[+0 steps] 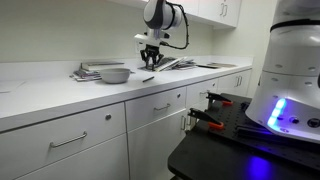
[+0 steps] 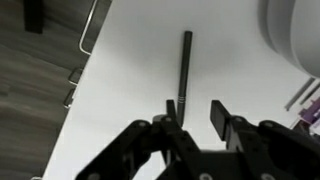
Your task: Pick up the pen in the bowl and put it on the table
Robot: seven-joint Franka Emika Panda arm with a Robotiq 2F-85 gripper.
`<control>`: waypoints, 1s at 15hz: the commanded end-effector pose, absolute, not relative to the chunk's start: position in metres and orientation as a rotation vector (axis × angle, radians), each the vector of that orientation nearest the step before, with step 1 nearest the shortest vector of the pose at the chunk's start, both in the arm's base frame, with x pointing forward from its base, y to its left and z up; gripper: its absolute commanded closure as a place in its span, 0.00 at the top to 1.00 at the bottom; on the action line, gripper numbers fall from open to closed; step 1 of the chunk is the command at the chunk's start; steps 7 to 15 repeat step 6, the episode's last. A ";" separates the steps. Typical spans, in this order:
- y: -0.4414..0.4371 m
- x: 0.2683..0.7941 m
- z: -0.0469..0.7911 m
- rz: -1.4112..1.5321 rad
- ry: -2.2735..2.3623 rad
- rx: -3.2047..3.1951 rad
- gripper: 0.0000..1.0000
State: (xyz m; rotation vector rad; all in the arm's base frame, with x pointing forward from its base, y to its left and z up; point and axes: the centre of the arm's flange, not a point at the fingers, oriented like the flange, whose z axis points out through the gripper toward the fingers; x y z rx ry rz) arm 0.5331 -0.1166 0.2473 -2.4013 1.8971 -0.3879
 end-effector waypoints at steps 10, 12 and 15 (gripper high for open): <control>-0.113 0.479 0.337 -0.614 1.747 -2.617 1.00; -0.113 0.479 0.337 -0.614 1.747 -2.617 1.00; -0.113 0.479 0.337 -0.614 1.747 -2.617 1.00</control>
